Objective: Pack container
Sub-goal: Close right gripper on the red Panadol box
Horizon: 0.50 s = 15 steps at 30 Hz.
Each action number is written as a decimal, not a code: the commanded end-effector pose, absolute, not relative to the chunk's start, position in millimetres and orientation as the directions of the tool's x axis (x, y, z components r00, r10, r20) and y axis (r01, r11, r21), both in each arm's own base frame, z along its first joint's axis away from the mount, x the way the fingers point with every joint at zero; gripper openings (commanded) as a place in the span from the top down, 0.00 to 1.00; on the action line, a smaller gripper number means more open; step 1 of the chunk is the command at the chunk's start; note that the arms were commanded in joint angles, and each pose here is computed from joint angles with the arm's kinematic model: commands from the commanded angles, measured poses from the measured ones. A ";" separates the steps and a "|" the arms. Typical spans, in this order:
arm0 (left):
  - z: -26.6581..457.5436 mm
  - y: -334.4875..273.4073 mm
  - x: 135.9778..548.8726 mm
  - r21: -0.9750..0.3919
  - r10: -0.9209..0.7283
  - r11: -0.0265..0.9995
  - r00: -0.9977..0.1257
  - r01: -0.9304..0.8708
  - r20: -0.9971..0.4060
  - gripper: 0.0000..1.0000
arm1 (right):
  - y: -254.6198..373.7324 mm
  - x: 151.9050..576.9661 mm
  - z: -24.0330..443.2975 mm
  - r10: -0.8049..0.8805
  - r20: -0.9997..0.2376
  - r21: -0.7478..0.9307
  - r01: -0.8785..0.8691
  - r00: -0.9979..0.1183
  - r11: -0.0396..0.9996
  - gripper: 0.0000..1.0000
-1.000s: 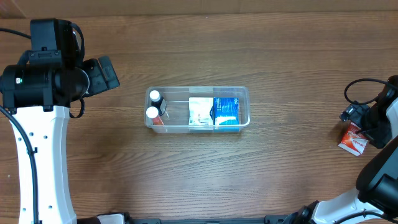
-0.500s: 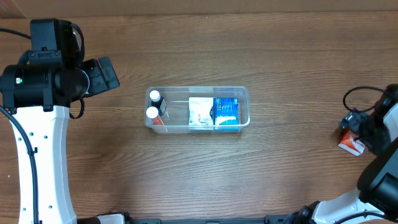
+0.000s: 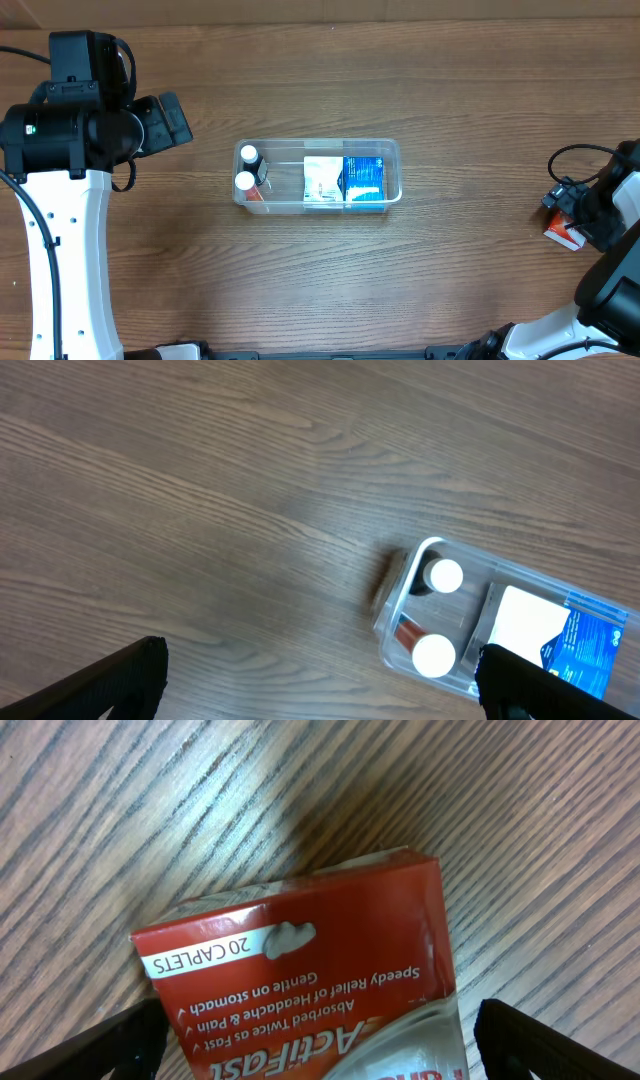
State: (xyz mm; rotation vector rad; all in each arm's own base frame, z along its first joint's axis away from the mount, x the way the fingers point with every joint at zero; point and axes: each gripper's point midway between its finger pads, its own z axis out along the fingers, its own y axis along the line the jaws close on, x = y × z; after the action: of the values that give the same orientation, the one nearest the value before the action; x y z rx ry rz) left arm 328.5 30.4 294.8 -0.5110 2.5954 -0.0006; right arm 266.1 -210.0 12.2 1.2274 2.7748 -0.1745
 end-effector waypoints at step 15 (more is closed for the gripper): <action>288.1 30.5 326.8 -0.079 -0.344 0.935 -0.827 -0.347 -0.445 0.00 | -207.2 271.8 -2.9 0.724 -0.121 -0.032 0.732 -0.679 0.681 0.00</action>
State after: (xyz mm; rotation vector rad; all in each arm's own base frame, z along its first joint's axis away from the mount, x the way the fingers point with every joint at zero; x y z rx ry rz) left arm 327.0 30.3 293.9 -0.5115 2.6026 0.0008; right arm 269.1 -210.9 1.6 1.2208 2.7855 -0.1638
